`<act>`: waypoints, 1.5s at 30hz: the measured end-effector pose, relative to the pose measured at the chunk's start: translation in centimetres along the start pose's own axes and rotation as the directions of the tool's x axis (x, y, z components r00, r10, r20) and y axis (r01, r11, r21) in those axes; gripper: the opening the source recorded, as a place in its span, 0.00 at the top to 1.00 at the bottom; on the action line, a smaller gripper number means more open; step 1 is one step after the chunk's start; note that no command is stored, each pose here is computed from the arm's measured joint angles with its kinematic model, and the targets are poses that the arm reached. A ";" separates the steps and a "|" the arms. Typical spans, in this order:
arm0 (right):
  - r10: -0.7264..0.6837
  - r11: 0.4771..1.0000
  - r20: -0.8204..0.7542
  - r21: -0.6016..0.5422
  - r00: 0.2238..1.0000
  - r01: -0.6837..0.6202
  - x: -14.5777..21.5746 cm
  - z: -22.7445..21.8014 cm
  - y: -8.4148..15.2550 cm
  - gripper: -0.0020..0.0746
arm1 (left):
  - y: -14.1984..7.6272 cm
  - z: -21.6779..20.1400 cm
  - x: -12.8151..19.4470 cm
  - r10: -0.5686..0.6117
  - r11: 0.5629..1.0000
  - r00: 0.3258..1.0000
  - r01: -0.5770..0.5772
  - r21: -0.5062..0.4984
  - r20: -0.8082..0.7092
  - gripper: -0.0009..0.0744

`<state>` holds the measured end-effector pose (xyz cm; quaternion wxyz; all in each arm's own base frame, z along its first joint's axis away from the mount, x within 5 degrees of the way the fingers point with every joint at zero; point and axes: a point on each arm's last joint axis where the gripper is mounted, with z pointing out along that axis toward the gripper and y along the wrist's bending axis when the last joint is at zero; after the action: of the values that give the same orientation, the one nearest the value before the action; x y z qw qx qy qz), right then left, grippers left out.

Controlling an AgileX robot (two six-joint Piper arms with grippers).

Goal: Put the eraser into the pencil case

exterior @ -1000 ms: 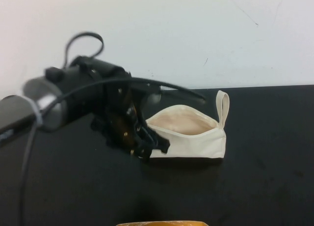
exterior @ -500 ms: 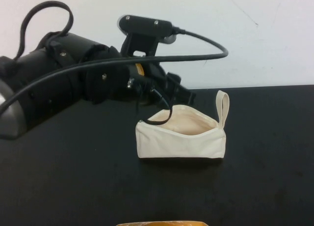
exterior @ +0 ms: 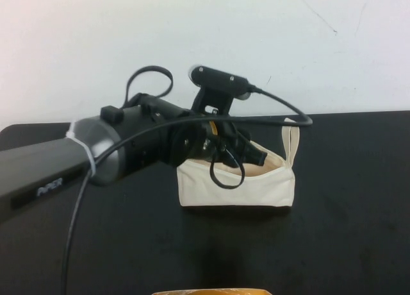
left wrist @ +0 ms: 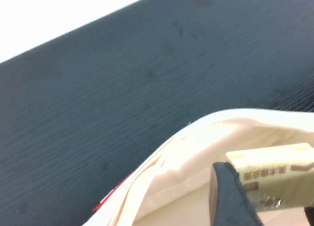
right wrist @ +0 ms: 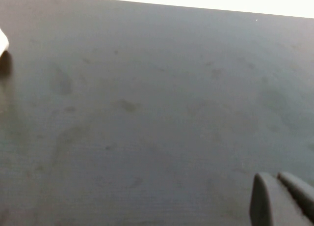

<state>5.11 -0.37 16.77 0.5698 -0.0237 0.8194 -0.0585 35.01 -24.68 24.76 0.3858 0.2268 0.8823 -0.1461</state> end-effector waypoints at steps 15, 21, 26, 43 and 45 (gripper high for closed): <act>0.000 1.000 0.000 0.000 1.000 0.000 0.0 0.0 0.0 0.98 | 0.7 -4.2 -1.1 0.073 0.996 0.997 -0.075 -0.051 -0.035 0.75; 0.000 1.000 0.000 0.000 1.000 0.000 0.0 0.0 0.0 0.98 | 0.9 -11.3 -1.7 0.097 0.993 0.994 -0.093 -0.069 0.053 0.96; 0.000 1.000 0.000 0.000 1.000 0.000 0.0 0.0 0.0 0.98 | 1.1 -16.9 1.1 0.101 0.993 0.989 -0.094 -0.070 0.111 0.98; 0.000 1.000 0.000 0.000 1.000 0.000 0.0 0.0 0.0 0.98 | 2.2 -27.3 11.2 0.039 0.993 0.983 -0.057 -0.099 -0.178 0.99; 0.000 1.000 0.000 0.000 1.000 0.000 0.0 0.0 0.0 0.98 | 2.3 -28.1 11.5 0.044 0.992 0.986 -0.063 -0.109 -0.164 0.99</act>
<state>5.11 -0.37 16.77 0.5698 -0.0237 0.8194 -0.0585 12.04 -7.23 34.56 0.3295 0.2392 0.9110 -0.0663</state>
